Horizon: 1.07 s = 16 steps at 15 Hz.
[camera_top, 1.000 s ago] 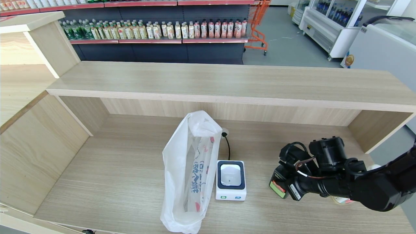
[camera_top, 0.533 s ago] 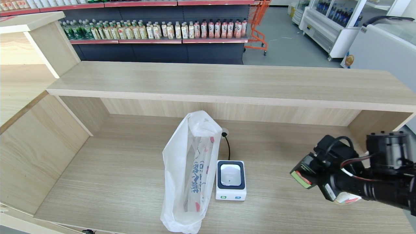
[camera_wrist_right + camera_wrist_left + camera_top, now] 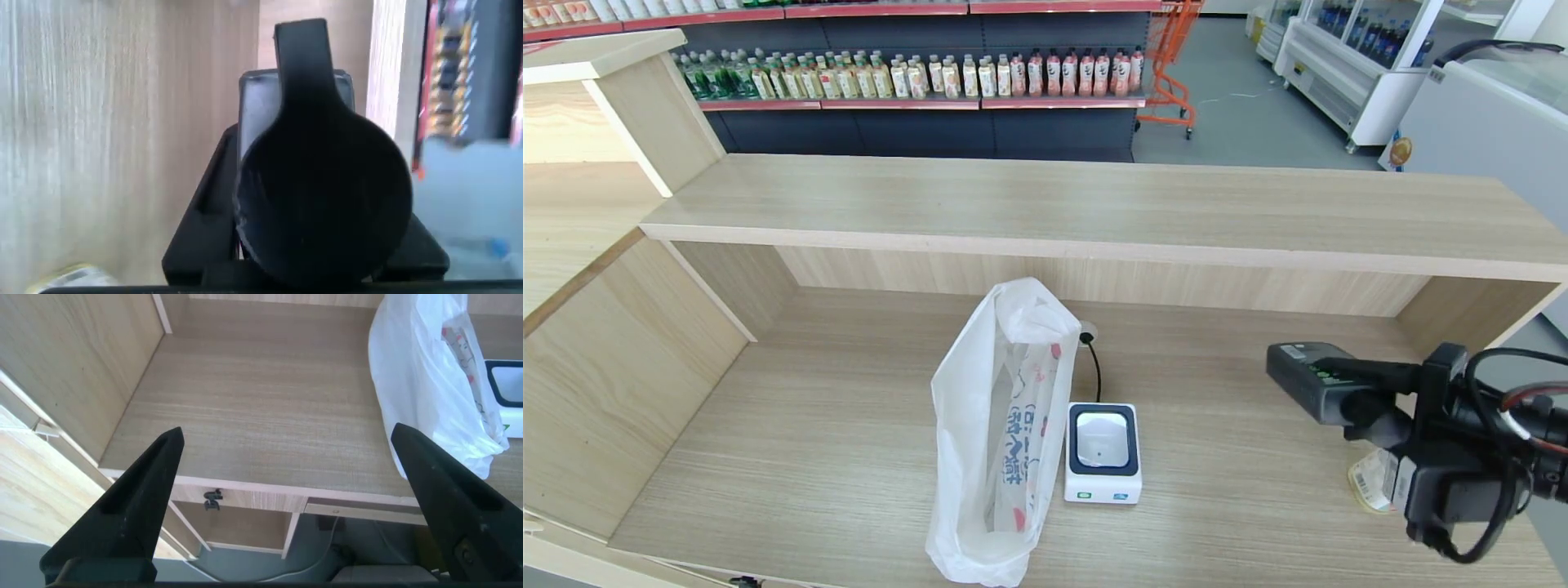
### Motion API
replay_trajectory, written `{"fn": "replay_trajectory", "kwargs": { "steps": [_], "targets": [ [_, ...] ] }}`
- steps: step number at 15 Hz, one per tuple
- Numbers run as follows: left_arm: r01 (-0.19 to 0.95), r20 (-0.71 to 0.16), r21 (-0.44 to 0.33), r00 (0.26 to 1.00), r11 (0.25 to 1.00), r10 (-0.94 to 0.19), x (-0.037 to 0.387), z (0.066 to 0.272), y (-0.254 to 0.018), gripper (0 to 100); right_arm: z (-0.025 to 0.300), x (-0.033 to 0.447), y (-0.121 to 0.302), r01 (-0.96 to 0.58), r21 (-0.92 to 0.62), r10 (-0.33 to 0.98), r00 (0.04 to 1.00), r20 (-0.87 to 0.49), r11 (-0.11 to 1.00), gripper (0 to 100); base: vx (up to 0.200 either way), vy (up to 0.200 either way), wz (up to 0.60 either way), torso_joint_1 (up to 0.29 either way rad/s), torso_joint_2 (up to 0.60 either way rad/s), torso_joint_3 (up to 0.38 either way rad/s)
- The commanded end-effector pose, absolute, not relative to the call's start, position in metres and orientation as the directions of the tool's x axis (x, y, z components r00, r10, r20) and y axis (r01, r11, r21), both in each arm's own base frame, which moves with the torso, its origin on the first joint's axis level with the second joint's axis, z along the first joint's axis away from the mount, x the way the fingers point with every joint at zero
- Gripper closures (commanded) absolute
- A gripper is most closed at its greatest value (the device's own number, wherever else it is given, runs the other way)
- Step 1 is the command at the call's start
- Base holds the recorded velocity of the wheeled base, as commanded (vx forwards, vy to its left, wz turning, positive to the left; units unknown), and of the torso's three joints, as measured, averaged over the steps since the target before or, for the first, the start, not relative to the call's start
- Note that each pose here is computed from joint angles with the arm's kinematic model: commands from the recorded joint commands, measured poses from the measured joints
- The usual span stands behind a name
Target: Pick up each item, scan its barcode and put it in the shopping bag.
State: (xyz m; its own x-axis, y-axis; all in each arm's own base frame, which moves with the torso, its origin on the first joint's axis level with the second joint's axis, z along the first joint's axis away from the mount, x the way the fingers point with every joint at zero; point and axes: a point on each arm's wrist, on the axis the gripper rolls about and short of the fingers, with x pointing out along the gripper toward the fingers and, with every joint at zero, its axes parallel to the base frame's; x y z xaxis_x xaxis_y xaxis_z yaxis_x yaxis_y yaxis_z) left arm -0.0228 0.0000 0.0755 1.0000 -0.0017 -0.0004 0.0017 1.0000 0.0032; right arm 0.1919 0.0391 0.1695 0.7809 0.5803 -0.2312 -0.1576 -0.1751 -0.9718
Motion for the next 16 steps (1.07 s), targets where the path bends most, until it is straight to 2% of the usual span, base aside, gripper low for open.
{"fn": "replay_trajectory", "kwargs": {
  "steps": [1,2,4,5,6,9,11,13,16],
  "targets": [
    [0.002,0.0,0.003,1.0,1.0,-0.002,-0.023,0.075,0.0,0,0.159,0.189,0.067,0.023,-0.934,0.757,0.592,-0.275,-0.358,100,0.0,0.0,0.0,0.0,0.0,0.0],
    [0.002,0.0,0.003,1.0,1.0,-0.002,-0.023,0.075,0.0,0,0.158,0.188,0.071,0.074,-0.922,0.778,0.564,-0.276,-0.38,100,0.0,0.0,0.0,0.0,0.0,0.0],
    [0.002,0.0,0.003,1.0,1.0,-0.002,-0.023,0.075,0.0,0,0.153,0.181,0.092,0.276,-0.864,0.863,0.415,-0.288,-0.421,100,0.0,0.0,0.0,0.0,0.0,0.0],
    [0.002,0.0,0.003,1.0,1.0,-0.002,-0.023,0.075,0.0,0,0.15,0.179,0.098,0.301,-0.856,0.877,0.376,-0.298,-0.42,100,0.0,0.0,0.0,0.0,0.0,0.0],
    [0.002,0.0,0.003,1.0,1.0,-0.002,-0.023,0.075,0.0,0,0.138,0.173,0.113,0.338,-0.846,0.906,0.248,-0.343,-0.413,100,0.0,0.0,0.0,0.0,0.0,0.0],
    [0.002,0.0,0.003,1.0,1.0,-0.002,-0.023,0.075,0.0,0,0.126,0.165,0.121,0.416,-0.835,0.928,0.063,-0.367,-0.359,100,0.0,0.0,0.0,0.0,0.0,0.0],
    [0.002,0.0,0.003,1.0,1.0,-0.002,-0.023,0.075,0.0,0,0.119,0.16,0.117,0.421,-0.826,0.914,0.021,-0.405,-0.375,100,0.0,0.0,0.0,0.0,0.0,0.0],
    [0.0,0.0,0.003,1.0,1.0,0.0,-0.023,0.075,0.0,0,0.116,0.155,0.114,0.44,-0.829,0.918,-0.028,-0.396,-0.345,100,0.0,0.0,0.0,0.0,0.0,0.0],
    [0.002,0.0,0.003,1.0,1.0,-0.002,-0.023,0.075,0.0,0,0.114,0.146,0.109,0.449,-0.831,0.921,-0.043,-0.386,-0.328,100,0.0,0.0,0.0,0.0,0.0,0.0]
  ]
}}
